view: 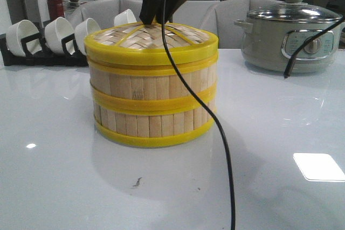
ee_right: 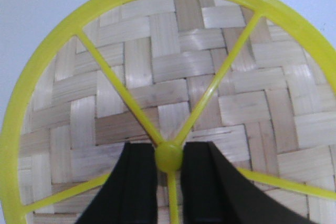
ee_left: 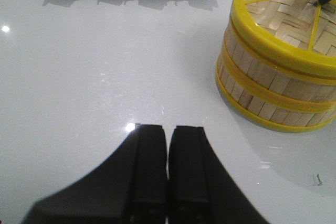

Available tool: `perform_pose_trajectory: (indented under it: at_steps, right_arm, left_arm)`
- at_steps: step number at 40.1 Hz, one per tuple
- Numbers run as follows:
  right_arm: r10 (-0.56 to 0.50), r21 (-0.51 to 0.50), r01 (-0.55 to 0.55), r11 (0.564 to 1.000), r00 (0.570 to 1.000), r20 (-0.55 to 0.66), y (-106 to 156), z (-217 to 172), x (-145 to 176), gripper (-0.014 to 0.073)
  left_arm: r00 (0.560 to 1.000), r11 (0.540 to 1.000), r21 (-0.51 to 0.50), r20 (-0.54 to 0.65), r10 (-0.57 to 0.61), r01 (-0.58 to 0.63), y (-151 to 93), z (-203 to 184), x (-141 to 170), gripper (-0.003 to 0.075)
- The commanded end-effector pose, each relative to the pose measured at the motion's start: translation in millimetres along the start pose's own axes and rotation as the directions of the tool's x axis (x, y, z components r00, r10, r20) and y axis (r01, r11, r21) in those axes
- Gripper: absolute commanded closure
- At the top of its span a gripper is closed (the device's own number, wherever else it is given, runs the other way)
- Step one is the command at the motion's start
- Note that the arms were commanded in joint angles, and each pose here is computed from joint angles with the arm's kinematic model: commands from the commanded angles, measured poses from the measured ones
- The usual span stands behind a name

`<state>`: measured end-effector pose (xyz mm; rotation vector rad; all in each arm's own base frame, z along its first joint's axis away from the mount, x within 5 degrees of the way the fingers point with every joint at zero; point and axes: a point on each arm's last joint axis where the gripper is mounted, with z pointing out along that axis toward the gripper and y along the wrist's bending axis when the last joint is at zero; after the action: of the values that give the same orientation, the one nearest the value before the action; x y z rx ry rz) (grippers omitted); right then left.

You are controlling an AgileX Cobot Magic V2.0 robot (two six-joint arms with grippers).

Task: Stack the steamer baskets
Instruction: 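Carry the lid over the stack and lower it onto the top basket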

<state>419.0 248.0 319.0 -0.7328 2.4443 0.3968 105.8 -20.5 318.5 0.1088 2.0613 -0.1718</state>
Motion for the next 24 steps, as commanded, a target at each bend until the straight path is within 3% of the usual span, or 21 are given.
perform_pose_trajectory:
  at_steps: [1,17,24]
  right_arm:
    - [-0.011,-0.007,0.012,1.000,0.988,0.152,6.4,-38.6,-17.8,0.0566]
    - [-0.011,-0.006,0.012,1.000,0.988,0.154,6.3,-38.1,-17.9,0.0552]
    - [-0.011,-0.005,0.012,1.000,0.986,0.168,6.1,-38.3,-19.2,0.0307]
  left_arm:
    - [0.995,1.000,0.017,0.103,-0.009,0.007,-2.1,-4.9,-15.2,0.0625]
    - [0.995,1.000,0.017,0.103,-0.009,0.007,-2.1,-4.9,-15.2,0.0625]
    - [0.995,1.000,0.017,0.103,-0.009,0.007,-2.1,-4.9,-15.2,0.0625]
